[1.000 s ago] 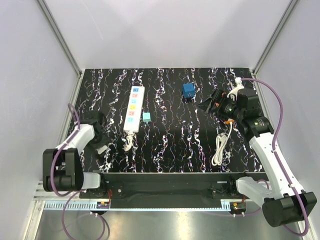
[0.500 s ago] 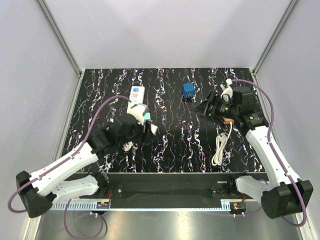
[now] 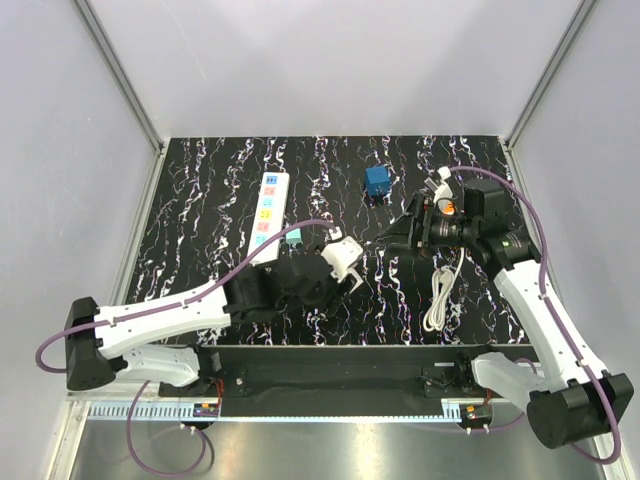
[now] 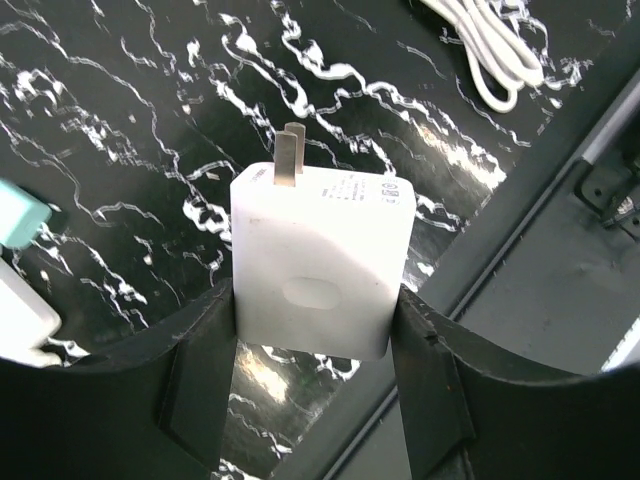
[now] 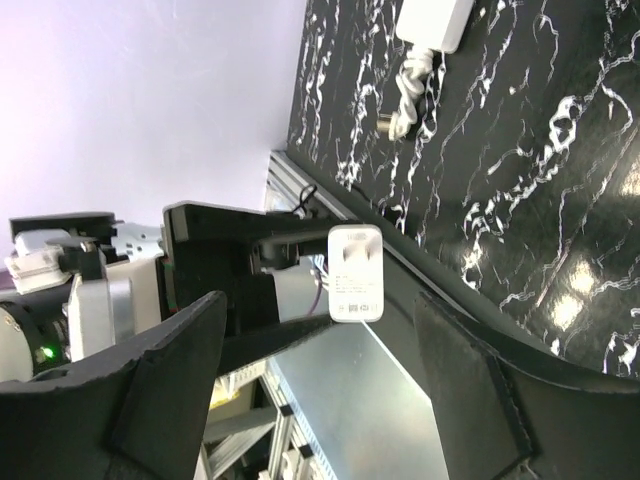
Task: Insert the plug
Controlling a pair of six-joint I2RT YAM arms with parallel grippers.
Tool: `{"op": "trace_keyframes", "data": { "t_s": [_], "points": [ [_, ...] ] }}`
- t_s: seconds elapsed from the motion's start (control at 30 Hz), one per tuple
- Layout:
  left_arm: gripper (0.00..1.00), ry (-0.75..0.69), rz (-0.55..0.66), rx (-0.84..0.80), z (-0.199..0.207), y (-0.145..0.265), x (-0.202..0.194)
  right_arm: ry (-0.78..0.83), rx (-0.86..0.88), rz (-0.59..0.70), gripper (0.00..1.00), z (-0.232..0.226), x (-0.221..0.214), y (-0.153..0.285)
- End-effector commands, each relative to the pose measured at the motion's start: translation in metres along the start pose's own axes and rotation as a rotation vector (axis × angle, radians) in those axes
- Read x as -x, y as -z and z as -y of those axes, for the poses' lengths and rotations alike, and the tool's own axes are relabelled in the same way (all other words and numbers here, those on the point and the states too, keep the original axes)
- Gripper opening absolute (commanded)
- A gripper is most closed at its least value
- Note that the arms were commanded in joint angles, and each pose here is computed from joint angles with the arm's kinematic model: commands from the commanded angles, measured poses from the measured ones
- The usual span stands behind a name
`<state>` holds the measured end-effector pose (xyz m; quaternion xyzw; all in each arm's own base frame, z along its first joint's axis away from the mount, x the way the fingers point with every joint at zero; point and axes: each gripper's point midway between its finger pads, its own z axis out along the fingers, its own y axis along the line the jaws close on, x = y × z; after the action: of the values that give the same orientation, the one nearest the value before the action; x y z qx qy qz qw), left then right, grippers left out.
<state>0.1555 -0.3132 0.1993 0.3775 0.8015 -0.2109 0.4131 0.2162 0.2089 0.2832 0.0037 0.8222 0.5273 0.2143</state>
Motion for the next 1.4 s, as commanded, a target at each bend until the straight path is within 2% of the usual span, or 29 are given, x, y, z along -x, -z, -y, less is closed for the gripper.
{"op": "trace_keyframes", "data": {
  "t_s": [0.0, 0.27, 0.53, 0.83, 0.97, 1.07, 1.1, 1.13, 1.3, 1.33, 1.37],
  "points": [
    [0.00, -0.004, 0.156, 0.021, 0.000, 0.006, 0.054, 0.065, -0.004, -0.025, 0.83, -0.004, -0.018, 0.012],
    [0.00, 0.008, 0.147, -0.010, 0.011, -0.003, 0.058, 0.018, -0.057, -0.104, 0.84, 0.019, -0.041, 0.004],
    [0.00, 0.012, 0.167, -0.069, 0.028, -0.008, 0.068, 0.000, 0.022, -0.132, 0.80, 0.013, -0.047, -0.002],
    [0.00, 0.011, 0.171, -0.099, 0.039, -0.008, 0.070, -0.043, -0.005, -0.166, 0.77, 0.028, -0.054, -0.012],
    [0.00, 0.012, 0.184, -0.112, 0.043, -0.007, 0.074, -0.051, -0.005, -0.187, 0.70, 0.035, -0.058, -0.017],
    [0.00, 0.009, 0.187, -0.120, 0.044, -0.006, 0.075, -0.044, 0.021, -0.210, 0.54, 0.032, -0.062, -0.019],
    [0.03, 0.010, 0.185, -0.121, 0.045, -0.007, 0.075, -0.040, 0.034, -0.214, 0.42, 0.030, -0.062, -0.019],
    [0.07, 0.012, 0.187, -0.119, 0.044, -0.007, 0.075, -0.042, 0.041, -0.217, 0.39, 0.029, -0.062, -0.019],
    [0.13, 0.010, 0.208, -0.105, 0.041, -0.006, 0.077, -0.052, 0.135, -0.245, 0.36, 0.017, -0.066, -0.019],
    [0.12, 0.011, 0.213, -0.102, 0.040, -0.005, 0.078, -0.057, 0.145, -0.247, 0.40, 0.016, -0.067, -0.019],
    [0.06, 0.010, 0.215, -0.099, 0.040, -0.006, 0.078, -0.074, 0.150, -0.251, 0.43, 0.015, -0.067, -0.019]
  ]
}}
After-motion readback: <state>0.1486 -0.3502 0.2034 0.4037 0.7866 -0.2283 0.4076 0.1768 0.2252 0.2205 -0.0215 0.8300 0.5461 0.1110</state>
